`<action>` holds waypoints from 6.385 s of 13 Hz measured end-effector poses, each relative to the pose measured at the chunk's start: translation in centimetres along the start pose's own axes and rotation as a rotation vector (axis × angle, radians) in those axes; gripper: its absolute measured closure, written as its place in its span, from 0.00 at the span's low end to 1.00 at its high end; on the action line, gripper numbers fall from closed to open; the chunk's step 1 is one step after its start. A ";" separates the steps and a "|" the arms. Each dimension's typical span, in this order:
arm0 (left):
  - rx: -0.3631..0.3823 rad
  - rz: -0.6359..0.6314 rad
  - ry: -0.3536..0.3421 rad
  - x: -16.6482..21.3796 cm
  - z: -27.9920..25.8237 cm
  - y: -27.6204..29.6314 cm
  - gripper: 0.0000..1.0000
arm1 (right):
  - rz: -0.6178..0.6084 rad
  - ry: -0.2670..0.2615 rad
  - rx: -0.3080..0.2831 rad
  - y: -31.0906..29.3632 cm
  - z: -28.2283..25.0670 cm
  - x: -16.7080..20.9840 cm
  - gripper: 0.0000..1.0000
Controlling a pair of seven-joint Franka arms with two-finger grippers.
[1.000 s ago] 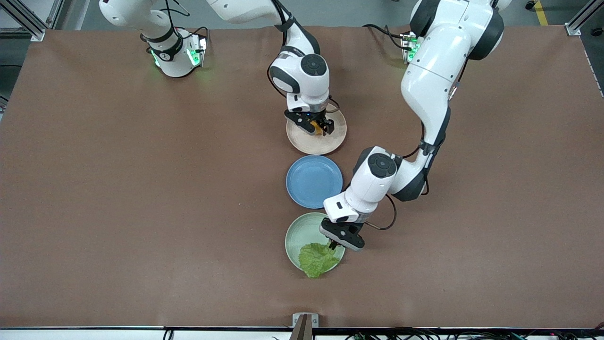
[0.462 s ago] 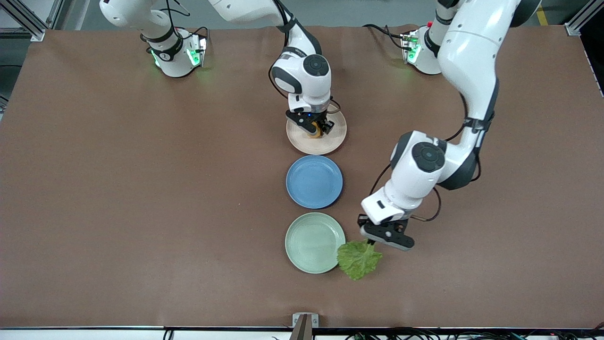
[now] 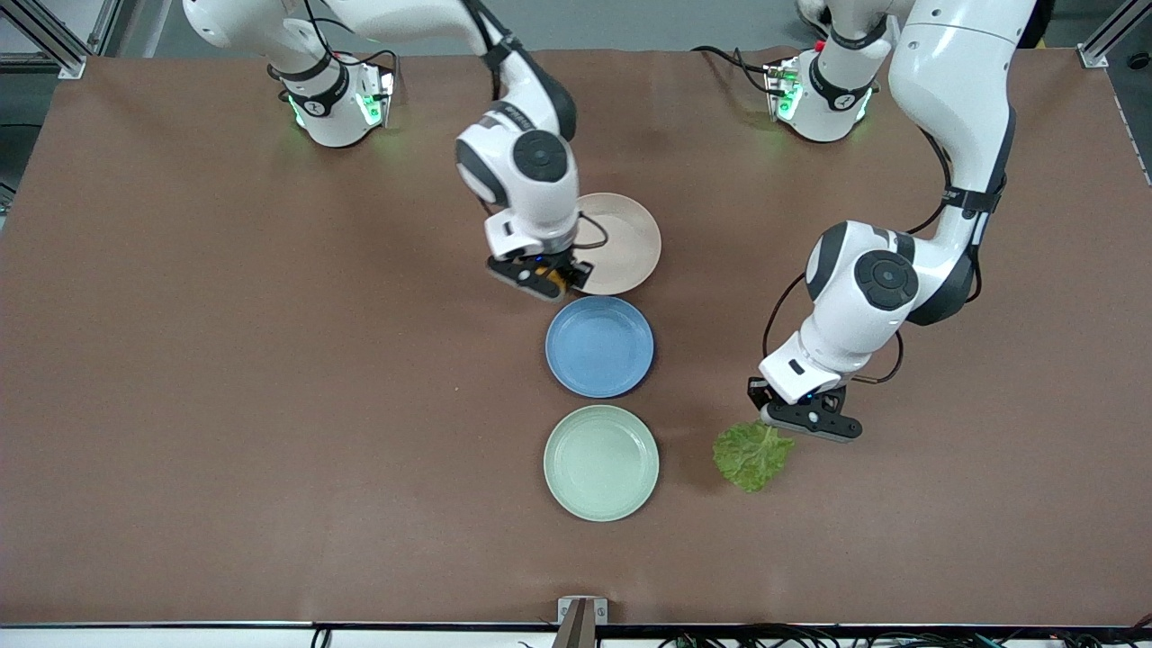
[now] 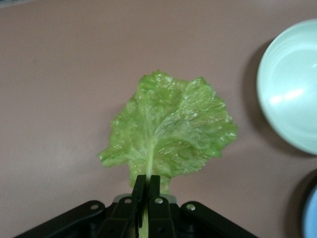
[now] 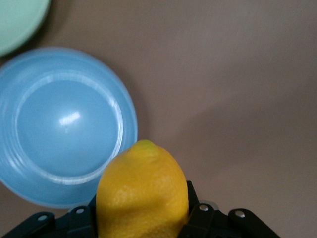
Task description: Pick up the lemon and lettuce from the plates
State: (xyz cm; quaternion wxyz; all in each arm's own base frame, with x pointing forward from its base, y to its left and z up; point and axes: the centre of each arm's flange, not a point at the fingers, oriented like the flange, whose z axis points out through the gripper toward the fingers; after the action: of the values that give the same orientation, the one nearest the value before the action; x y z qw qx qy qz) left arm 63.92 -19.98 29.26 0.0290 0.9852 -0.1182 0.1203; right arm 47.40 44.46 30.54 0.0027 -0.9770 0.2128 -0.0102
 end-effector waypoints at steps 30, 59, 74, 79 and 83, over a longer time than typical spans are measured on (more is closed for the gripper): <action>0.122 -0.052 -0.154 -9.9 2.7 -12.2 0.47 | -0.399 -0.053 -0.005 31.0 12.8 28.0 0.34; 0.118 -0.162 -0.194 -1.8 -37.0 -13.9 0.00 | -0.393 -0.202 -0.075 38.2 -23.9 36.1 0.00; 0.033 -0.161 -0.280 -5.8 -38.9 -10.6 0.00 | -0.415 -0.092 -0.029 41.4 -28.3 26.1 0.00; 0.041 -0.153 -0.252 -6.4 -39.0 -10.1 0.00 | -0.415 -0.074 -0.025 41.7 -29.4 25.5 0.00; 0.052 -0.185 -0.211 -7.2 -39.1 -10.1 0.00 | -0.415 -0.055 -0.021 41.6 -29.6 25.7 0.00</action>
State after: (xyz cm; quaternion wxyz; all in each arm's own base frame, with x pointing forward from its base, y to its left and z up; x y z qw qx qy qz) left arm 50.57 -5.23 65.09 0.0018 0.9995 -0.0262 0.0161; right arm 52.82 -4.13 60.18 -0.0040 -0.9998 0.0068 0.0184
